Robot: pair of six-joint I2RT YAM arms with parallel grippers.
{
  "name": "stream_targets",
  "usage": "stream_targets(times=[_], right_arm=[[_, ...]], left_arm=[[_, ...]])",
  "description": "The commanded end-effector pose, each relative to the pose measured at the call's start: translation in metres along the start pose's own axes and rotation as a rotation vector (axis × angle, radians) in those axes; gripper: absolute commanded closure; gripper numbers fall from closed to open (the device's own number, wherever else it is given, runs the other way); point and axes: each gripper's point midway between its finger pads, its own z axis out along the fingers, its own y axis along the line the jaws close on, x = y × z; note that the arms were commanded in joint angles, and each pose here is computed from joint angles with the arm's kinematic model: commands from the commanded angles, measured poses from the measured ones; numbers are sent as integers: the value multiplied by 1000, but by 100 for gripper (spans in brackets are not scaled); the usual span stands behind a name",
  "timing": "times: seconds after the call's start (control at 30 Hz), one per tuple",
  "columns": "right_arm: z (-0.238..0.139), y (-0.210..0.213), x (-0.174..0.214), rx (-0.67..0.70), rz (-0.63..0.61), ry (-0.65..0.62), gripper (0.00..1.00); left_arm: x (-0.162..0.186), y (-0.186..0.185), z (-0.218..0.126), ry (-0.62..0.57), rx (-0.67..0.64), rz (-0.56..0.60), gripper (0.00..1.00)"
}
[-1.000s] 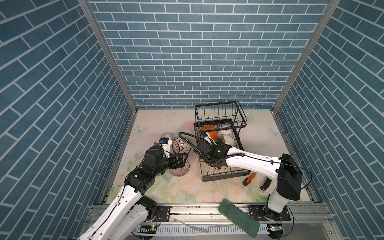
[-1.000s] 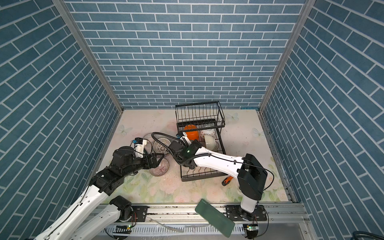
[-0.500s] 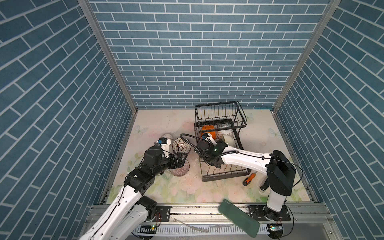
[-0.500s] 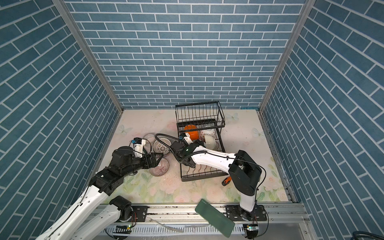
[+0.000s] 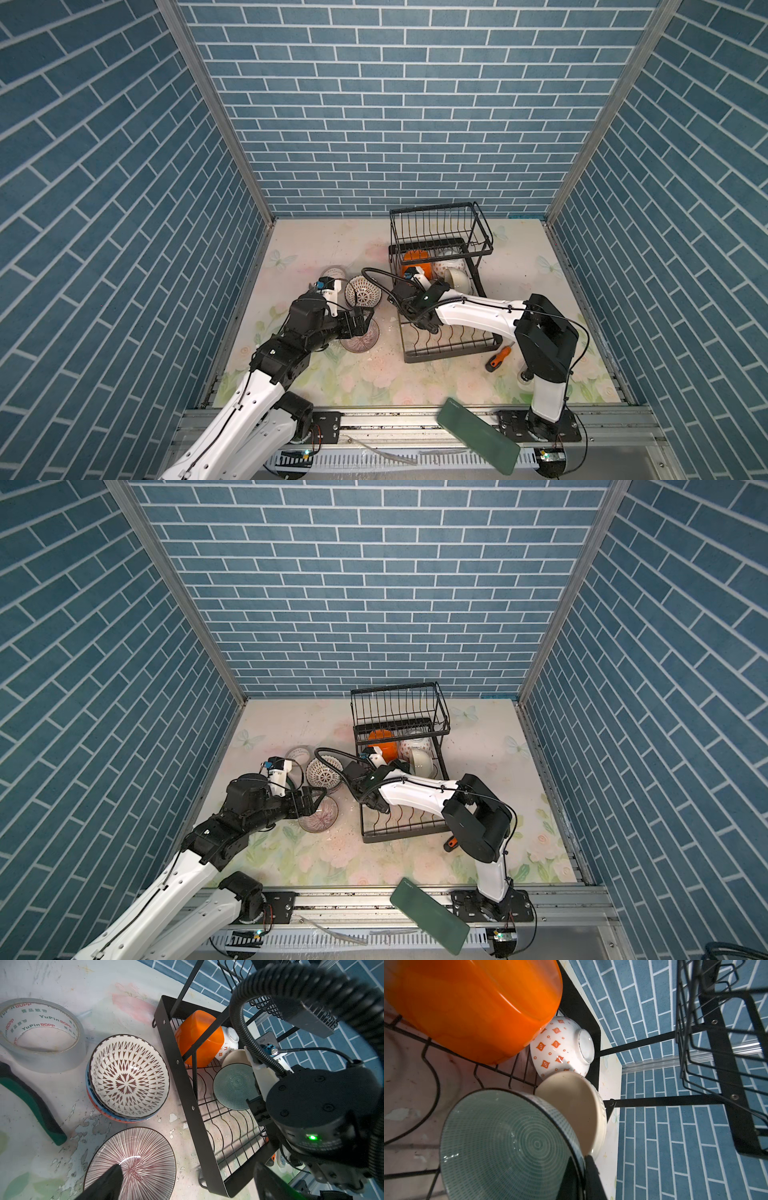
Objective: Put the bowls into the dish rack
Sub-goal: 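Lower the green-striped bowl into the rack slots beside the white bowl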
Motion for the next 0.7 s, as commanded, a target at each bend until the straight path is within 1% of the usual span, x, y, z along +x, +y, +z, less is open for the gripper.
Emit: stream_targets(times=[0.0,0.23,0.67], right_arm=[[2,-19,-10,87,15,-13,100],[11,-21,-12,116,2,6,100],[27,-21,-17,174,21,23,100]], left_arm=[[3,4,2,5,-4,0,0],[3,5,5,4,3,-2,0],[6,8,11,18,10,-18,0]])
